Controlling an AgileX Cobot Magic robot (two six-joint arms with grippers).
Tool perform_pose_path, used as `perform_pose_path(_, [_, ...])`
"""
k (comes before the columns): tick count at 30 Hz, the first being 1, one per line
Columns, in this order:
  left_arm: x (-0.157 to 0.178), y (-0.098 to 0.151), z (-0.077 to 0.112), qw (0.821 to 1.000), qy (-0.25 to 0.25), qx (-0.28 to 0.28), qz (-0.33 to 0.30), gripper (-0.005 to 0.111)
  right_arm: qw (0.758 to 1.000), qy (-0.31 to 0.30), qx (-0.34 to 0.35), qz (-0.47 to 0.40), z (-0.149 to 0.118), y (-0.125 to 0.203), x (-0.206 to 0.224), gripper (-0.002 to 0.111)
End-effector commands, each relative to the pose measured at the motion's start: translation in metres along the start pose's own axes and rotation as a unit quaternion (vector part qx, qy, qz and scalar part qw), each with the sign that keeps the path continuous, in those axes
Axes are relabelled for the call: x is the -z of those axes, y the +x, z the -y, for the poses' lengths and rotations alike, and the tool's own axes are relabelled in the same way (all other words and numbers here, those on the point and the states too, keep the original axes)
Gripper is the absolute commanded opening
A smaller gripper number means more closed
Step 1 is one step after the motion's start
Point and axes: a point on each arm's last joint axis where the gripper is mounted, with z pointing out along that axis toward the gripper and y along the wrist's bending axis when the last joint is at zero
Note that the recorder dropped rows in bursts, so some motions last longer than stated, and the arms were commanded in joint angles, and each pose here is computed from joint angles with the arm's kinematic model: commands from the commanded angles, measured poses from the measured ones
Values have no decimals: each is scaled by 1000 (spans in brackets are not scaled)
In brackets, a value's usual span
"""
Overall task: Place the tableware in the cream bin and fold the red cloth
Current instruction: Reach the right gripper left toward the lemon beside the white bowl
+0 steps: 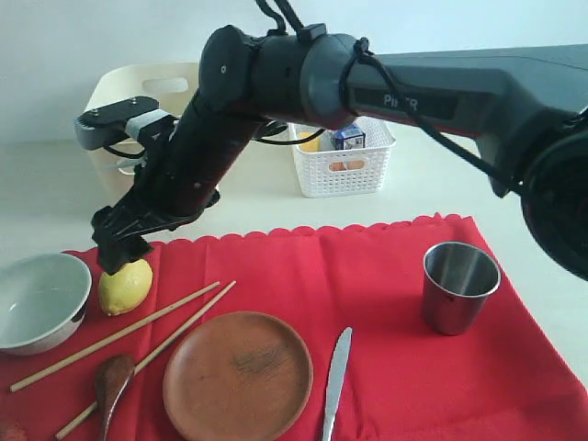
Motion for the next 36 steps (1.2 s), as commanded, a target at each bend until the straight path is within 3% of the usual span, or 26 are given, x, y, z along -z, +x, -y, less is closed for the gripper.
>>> perform_pose_path(1, [0,-2,0,1000,0,-2,5,0,999,16,-12,26,-6,-2,-18,85])
perform_pose_path(22, [0,-2,0,1000,0,-2,5,0,985,82,-140,66,19,7,-61,85])
perform_pose_path(36, [0,-2,0,1000,0,-2,5,0,966,56,-247,51,16,17,-80,85])
